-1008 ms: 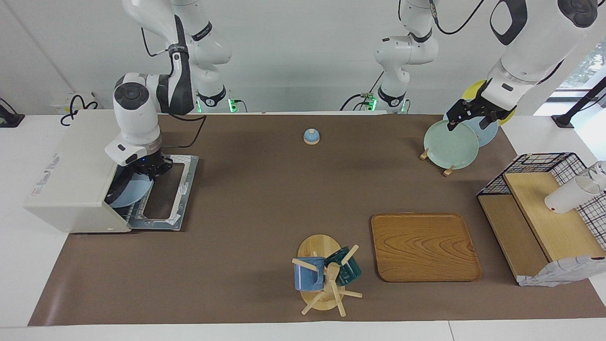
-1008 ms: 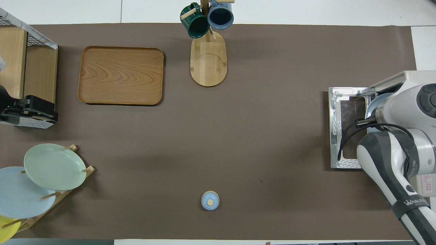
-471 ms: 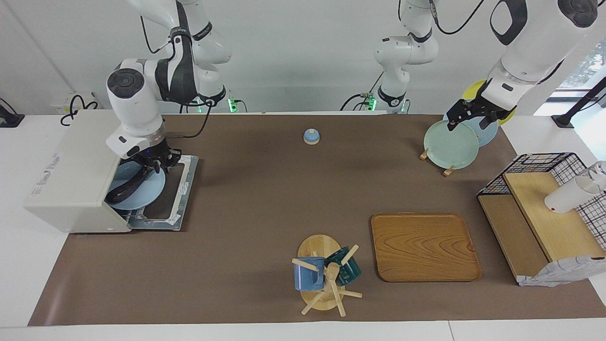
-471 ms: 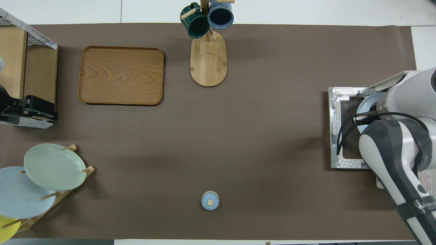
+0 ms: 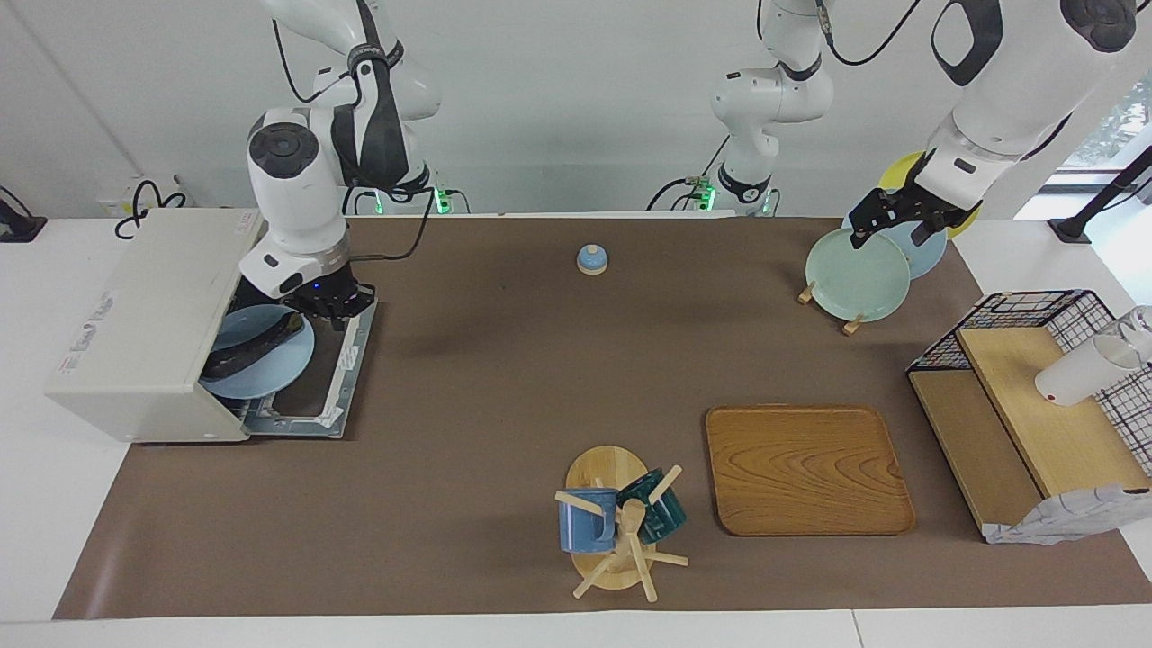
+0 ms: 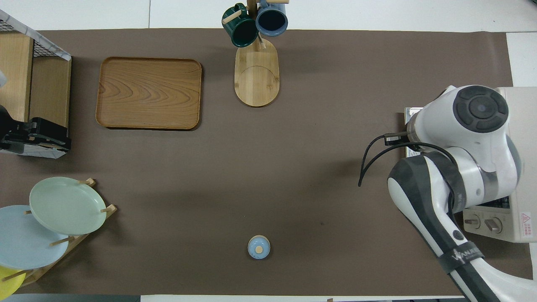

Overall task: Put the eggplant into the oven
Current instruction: 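Withdraw the right gripper out of the oven, then push the oven door closed with the right gripper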

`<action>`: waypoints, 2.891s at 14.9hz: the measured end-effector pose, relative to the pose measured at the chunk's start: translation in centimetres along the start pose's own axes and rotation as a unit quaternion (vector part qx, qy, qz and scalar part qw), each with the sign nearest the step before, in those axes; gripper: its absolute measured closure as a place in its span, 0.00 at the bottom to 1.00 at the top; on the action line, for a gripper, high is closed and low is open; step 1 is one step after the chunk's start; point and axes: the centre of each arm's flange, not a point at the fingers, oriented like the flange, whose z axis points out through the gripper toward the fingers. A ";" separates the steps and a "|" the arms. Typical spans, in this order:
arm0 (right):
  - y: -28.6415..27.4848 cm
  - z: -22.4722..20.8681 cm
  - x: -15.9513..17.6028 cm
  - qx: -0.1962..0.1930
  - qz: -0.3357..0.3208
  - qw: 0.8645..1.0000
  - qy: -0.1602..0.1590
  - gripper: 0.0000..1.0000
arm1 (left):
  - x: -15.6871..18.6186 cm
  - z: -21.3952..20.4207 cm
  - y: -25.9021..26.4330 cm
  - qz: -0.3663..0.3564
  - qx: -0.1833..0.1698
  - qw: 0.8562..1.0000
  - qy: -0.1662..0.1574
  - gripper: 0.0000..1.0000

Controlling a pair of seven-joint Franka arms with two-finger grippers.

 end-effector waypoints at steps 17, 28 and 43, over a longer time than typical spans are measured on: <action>1.6 10.8 -0.6 -0.022 0.002 0.998 -0.065 0.99 | 0.0 0.0 -0.1 -0.001 0.000 1.000 0.000 0.00; 0.7 9.5 -0.5 -0.110 -0.117 0.984 -0.076 0.99 | 0.0 0.0 -0.1 -0.001 0.000 1.000 0.000 0.00; 16.7 -3.7 -0.8 -0.049 -0.120 0.990 -0.059 0.99 | 0.0 0.0 -0.1 -0.001 0.000 1.000 0.000 0.00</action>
